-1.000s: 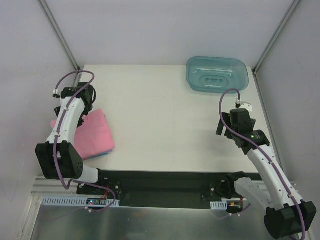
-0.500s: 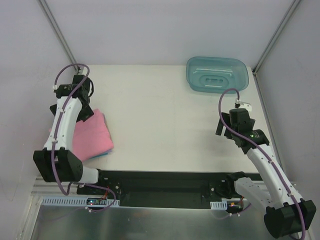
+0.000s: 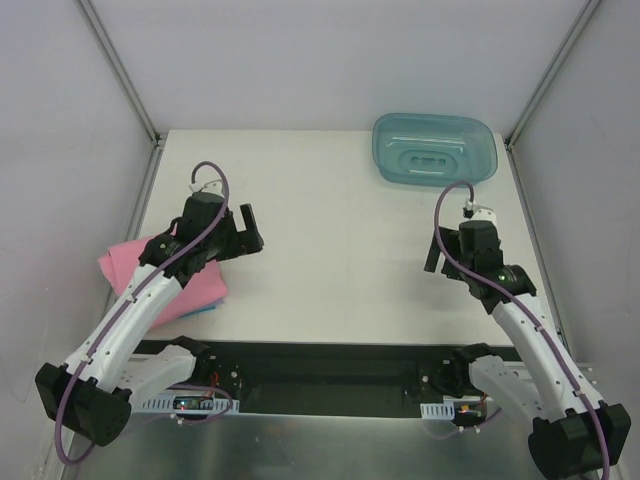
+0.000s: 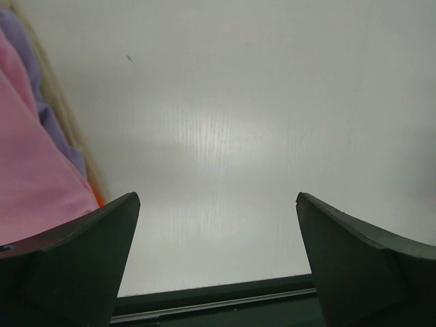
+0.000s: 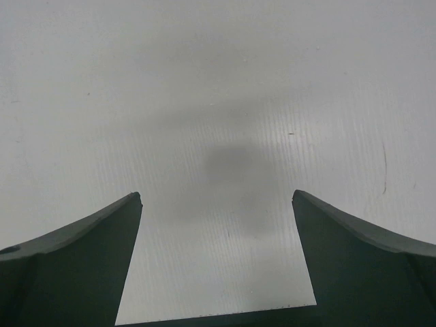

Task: Fold and stack the t-shirts
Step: Put the neatly folded tshirt into the corner of the board with the left arm

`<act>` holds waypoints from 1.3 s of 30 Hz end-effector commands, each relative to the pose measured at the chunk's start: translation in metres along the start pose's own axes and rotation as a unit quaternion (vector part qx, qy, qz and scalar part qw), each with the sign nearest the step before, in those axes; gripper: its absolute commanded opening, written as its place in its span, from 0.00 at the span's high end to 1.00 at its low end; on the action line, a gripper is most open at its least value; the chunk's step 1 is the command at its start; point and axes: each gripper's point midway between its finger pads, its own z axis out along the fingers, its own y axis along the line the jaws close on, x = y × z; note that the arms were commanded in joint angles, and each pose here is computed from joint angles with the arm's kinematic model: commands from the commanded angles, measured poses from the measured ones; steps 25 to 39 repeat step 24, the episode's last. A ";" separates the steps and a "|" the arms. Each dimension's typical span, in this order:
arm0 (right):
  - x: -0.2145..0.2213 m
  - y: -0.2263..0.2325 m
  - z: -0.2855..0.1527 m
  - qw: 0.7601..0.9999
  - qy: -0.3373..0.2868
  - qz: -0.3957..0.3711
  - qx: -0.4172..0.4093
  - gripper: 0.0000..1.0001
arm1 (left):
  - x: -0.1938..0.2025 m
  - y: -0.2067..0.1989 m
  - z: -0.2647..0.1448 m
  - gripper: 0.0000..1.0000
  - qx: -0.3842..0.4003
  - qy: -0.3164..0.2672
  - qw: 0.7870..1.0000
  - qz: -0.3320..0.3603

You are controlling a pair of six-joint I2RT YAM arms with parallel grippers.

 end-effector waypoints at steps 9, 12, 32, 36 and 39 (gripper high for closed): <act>-0.027 0.026 -0.022 0.985 -0.133 0.021 -0.109 0.03 | 0.006 -0.020 -0.008 0.01 0.111 -0.092 0.989 0.034; -0.025 0.022 -0.024 0.984 -0.143 0.034 -0.104 0.03 | 0.010 -0.012 -0.007 0.01 0.100 -0.102 0.989 0.034; -0.018 0.023 -0.029 0.982 -0.144 0.040 -0.119 0.03 | 0.001 -0.001 -0.016 0.01 0.080 -0.139 0.987 -0.002; -0.018 0.023 -0.029 0.982 -0.144 0.040 -0.119 0.03 | 0.001 -0.001 -0.016 0.01 0.080 -0.139 0.987 -0.002; -0.018 0.023 -0.029 0.982 -0.144 0.040 -0.119 0.03 | 0.001 -0.001 -0.016 0.01 0.080 -0.139 0.987 -0.002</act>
